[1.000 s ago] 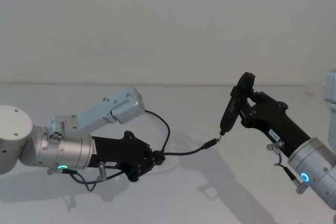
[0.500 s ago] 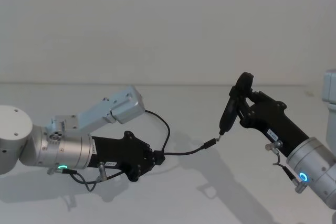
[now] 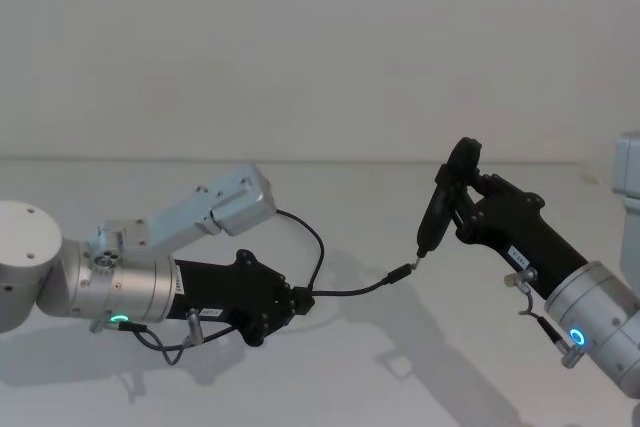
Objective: Pick up the data cable with the one hand.
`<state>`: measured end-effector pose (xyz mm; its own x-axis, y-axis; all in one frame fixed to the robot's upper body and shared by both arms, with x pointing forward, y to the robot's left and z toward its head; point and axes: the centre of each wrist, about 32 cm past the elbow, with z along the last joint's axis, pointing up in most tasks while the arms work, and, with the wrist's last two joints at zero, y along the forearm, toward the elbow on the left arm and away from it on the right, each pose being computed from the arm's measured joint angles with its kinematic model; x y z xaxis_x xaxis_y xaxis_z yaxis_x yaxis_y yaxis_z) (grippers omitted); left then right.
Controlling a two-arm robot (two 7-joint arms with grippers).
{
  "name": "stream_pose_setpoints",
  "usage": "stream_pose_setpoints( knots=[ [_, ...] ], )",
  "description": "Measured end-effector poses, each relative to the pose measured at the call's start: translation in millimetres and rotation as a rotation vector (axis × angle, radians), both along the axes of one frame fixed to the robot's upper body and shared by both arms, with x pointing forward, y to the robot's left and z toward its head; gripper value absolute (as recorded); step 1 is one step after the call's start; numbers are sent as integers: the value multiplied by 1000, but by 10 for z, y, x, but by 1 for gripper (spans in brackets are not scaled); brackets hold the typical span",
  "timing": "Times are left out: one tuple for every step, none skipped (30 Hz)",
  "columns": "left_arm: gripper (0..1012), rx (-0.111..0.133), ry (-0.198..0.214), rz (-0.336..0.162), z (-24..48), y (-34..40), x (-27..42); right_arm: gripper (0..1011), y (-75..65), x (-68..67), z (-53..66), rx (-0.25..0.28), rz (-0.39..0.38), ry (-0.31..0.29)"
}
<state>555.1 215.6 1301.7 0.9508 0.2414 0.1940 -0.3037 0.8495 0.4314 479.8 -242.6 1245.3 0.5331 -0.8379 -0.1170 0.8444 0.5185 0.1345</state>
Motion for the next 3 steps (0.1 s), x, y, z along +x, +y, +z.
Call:
stream_pose_setpoints(
  knots=[
    [37,0,0,0,0,0,0,279,0,0,0,0,0,0],
    [37,0,0,0,0,0,0,279,0,1,0,0,0,0],
    [37,0,0,0,0,0,0,279,0,1,0,0,0,0]
  ],
)
